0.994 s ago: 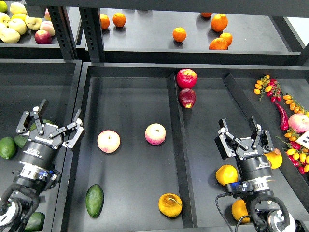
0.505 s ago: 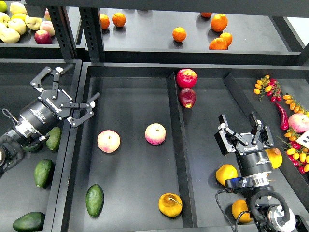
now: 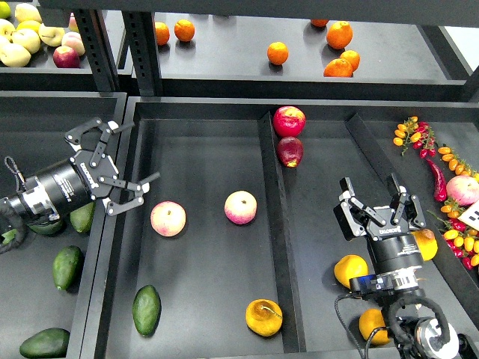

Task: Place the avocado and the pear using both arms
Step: 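Swing the left gripper over the middle bin toward the green avocado, then lower the left gripper onto the green avocado in the middle bin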

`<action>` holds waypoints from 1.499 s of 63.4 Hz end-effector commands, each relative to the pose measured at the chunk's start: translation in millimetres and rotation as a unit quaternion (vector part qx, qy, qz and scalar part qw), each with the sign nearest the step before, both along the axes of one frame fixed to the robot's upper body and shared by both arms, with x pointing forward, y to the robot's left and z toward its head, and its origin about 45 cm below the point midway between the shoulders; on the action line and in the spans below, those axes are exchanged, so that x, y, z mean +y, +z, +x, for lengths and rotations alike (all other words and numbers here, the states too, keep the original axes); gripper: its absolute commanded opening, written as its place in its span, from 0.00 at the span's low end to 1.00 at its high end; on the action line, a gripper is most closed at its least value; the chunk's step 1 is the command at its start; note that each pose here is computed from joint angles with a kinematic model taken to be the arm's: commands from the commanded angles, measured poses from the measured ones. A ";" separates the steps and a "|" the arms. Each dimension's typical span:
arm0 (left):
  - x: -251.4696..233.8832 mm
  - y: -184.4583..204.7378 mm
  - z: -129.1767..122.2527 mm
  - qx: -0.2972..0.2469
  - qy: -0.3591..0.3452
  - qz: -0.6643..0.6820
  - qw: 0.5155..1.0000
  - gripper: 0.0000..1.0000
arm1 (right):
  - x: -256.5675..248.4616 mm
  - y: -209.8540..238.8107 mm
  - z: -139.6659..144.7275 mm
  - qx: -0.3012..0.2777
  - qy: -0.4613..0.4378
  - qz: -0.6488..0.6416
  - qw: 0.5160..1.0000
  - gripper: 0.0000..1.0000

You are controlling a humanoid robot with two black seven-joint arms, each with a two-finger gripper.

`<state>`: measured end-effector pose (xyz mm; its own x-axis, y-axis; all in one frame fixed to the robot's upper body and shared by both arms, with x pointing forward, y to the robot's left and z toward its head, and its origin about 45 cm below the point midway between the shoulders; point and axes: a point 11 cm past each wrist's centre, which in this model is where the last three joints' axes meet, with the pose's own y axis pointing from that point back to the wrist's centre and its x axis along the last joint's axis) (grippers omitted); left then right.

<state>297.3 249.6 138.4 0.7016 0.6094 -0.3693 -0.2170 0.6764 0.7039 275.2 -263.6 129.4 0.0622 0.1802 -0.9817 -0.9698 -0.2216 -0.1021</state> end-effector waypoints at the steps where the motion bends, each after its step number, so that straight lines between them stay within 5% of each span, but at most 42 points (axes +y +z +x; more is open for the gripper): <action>1: -12.1 3.7 4.3 -0.006 -0.065 0.048 0.997 0.99 | 3.7 4.5 11.2 0.011 0.009 0.001 1.000 1.00; 21: -12.7 -21.5 -21.3 0.039 -0.206 0.179 0.961 0.99 | -2.8 25.6 49.7 0.039 0.009 0.001 0.999 1.00; 43: -35.8 -35.9 -35.2 0.056 -0.265 0.201 0.941 0.99 | -7.9 43.6 68.0 0.030 0.004 0.003 1.000 1.00; 62: -70.8 -43.3 -26.4 0.027 -0.234 0.261 0.936 0.99 | -8.7 44.5 68.6 0.029 0.002 0.004 1.000 1.00; 95: -81.8 -54.4 -31.3 0.052 -0.164 0.294 0.940 0.98 | -8.7 45.2 68.6 0.028 0.002 0.004 1.000 1.00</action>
<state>268.7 162.6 87.8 0.8745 0.4720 -0.1113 0.0181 0.1976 0.9801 343.8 -272.3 174.6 0.0068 0.1886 -0.9820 -0.9730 -0.2255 -0.0500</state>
